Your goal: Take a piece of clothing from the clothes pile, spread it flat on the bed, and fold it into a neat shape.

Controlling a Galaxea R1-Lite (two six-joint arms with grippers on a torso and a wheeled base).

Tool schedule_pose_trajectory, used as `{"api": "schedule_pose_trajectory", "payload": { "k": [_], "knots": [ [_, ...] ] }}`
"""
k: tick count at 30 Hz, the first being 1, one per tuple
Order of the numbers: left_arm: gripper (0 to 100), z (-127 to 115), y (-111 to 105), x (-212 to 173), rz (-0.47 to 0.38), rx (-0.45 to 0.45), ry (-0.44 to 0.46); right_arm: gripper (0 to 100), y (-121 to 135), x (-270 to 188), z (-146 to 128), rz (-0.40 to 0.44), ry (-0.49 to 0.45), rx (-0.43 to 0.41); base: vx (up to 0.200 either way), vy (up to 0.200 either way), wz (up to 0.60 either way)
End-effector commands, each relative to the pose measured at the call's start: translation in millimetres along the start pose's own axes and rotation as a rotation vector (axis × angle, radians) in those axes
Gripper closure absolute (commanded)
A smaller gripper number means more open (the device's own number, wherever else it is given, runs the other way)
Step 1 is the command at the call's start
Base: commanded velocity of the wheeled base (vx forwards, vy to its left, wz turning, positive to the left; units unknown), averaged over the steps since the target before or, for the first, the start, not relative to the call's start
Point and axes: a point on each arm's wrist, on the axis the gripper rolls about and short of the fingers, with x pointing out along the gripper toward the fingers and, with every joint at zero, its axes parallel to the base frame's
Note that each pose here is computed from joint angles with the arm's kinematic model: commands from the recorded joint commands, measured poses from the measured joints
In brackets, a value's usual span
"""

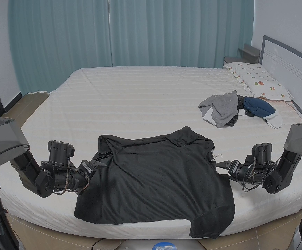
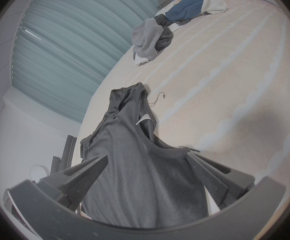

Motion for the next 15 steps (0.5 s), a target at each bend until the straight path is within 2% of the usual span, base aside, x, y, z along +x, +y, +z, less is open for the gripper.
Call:
{"api": "schedule_pose_trajectory", "payload": {
  "k": [1,6,11,15],
  "knots": [
    [0,-0.3,0.9,0.9,0.004,0.000,0.002,0,-1.4,1.1,-4.6,-0.007,0.016,-0.013,-0.200,0.000,0.00],
    [0,-0.4,1.4,0.8,0.009,0.003,-0.004,0,2.1,-2.0,-3.5,0.002,0.008,-0.023,-0.200,0.000,0.00],
    [0,0.1,3.6,-0.2,0.040,0.004,-0.051,0,18.5,-12.0,4.6,0.045,-0.029,-0.049,-0.200,0.000,0.00],
    [0,-0.5,8.0,-1.7,0.085,0.018,-0.099,0,24.7,-28.4,5.7,0.035,-0.034,-0.054,0.000,0.000,0.00]
  ]
}}
